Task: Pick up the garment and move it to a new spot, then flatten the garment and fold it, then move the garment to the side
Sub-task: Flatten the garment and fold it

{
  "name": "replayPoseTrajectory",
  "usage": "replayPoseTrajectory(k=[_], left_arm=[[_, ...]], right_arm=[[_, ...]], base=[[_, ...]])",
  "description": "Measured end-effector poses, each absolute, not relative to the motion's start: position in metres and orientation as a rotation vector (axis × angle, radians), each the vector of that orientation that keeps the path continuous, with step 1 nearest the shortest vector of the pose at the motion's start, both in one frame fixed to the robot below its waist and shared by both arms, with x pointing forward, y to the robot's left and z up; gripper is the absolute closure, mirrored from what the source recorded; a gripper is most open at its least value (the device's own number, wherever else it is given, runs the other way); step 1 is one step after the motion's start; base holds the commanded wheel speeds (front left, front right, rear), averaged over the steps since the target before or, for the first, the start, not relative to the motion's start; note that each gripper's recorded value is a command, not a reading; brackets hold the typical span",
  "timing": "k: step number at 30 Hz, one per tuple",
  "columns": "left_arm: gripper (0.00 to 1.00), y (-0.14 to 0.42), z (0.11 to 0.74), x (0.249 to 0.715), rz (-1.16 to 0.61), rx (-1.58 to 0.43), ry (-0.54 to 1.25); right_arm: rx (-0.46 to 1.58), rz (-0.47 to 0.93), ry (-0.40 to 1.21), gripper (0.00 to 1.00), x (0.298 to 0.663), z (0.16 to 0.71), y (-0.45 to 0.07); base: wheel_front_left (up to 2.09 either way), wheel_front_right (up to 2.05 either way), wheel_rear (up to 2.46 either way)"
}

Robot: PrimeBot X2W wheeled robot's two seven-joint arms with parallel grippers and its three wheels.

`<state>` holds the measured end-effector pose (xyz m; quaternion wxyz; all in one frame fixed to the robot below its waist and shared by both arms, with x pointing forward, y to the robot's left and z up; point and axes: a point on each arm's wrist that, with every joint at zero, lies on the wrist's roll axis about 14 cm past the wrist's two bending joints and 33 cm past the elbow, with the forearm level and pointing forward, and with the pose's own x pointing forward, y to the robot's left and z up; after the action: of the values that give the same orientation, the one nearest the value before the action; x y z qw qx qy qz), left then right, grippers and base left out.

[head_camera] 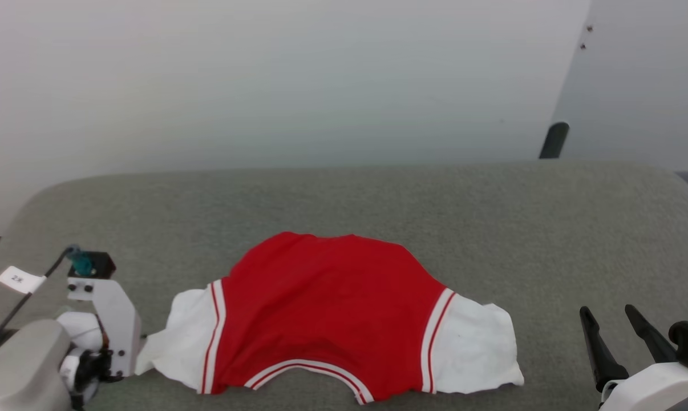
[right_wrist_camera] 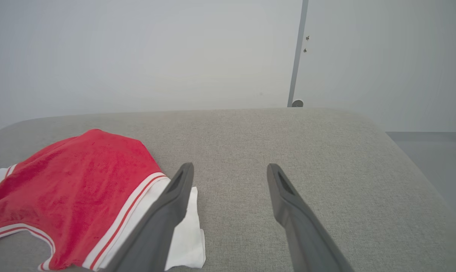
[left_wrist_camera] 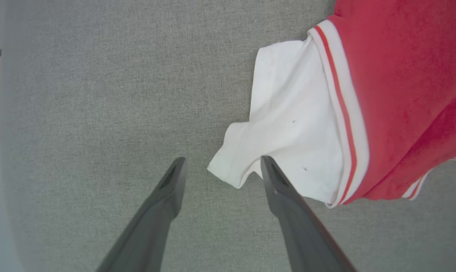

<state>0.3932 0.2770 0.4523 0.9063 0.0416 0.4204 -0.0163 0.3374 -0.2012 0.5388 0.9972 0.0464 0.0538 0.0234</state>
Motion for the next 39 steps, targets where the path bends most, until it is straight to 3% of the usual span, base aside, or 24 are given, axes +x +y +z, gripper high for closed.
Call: replayPoseTrajectory(k=[23,24,25,39], left_arm=[[0.00,0.280,0.386,0.400,-0.009,0.049,1.175],[0.58,0.279,0.385,0.400,-0.006,0.029,1.181],[1.00,0.277,0.384,0.400,-0.004,0.009,1.188],[1.00,0.264,0.382,0.407,-0.025,-0.052,1.185]], right_arm=[[0.078,-0.019,0.196,0.00,0.348,0.522,-0.225],[0.079,-0.018,0.202,0.00,0.350,0.521,-0.225],[0.086,-0.013,0.213,0.00,0.350,0.520,-0.223],[0.133,0.143,0.640,0.00,0.356,0.451,-0.180]], base=[[0.00,0.00,0.00],[0.00,0.00,0.00],[0.00,0.00,0.00],[0.00,0.00,0.00]])
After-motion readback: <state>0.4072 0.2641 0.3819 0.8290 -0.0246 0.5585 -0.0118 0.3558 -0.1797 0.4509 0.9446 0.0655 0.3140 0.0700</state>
